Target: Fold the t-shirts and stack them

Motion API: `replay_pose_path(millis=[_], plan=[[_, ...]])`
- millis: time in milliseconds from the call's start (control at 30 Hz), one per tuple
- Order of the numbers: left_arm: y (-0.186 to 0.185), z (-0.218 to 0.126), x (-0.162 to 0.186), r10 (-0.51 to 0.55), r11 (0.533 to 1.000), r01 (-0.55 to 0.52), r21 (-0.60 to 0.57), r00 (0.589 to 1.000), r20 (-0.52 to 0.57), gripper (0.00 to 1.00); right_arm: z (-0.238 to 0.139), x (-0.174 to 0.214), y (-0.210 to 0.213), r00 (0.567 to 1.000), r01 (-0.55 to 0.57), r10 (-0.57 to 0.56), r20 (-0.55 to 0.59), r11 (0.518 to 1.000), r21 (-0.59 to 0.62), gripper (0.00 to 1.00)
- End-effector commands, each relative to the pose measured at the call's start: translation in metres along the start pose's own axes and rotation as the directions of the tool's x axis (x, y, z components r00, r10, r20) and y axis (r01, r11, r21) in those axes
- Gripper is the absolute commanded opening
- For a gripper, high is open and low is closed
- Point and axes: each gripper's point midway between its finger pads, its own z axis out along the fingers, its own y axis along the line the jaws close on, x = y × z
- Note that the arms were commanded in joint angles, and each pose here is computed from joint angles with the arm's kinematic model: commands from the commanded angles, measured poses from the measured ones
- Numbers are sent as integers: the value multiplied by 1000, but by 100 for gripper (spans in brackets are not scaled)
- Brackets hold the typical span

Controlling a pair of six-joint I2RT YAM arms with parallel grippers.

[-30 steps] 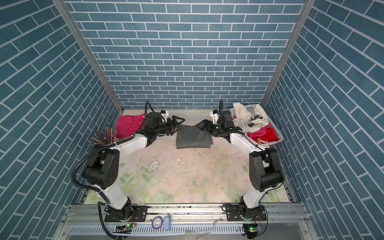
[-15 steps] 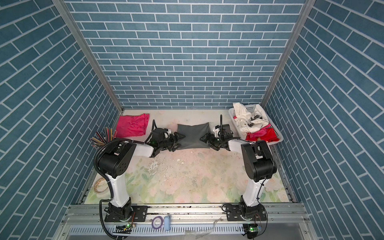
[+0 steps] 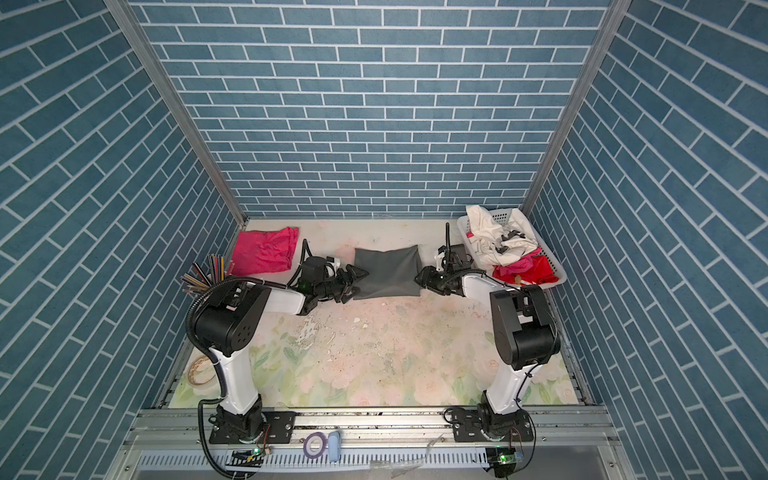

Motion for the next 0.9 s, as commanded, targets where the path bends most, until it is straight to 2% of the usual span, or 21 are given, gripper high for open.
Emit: replay_pose_path(millis=[0, 167, 333, 467, 633, 867], plan=[[5, -2, -6, -1, 999, 2, -36, 1000, 21, 86, 6, 8, -4, 999, 47, -46, -23, 998, 48, 46], [6, 1, -3, -8, 999, 8, -34, 1000, 9, 86, 17, 7, -12, 998, 49, -47, -34, 996, 69, 39], [6, 0, -3, -6, 999, 6, -35, 1000, 8, 86, 19, 7, -19, 997, 68, -65, -37, 993, 98, 39], [3, 2, -4, -5, 1000, 5, -31, 1000, 9, 86, 22, 14, -18, 996, 76, -73, -47, 995, 70, 40], [-2, 2, -5, -1, 1000, 1, -25, 1000, 10, 86, 25, 18, -7, 996, 76, -76, -52, 997, -7, 29], [-1, 2, -5, -2, 1000, 3, -28, 1000, 10, 86, 27, 18, -7, 996, 72, -72, -57, 997, -9, 18]])
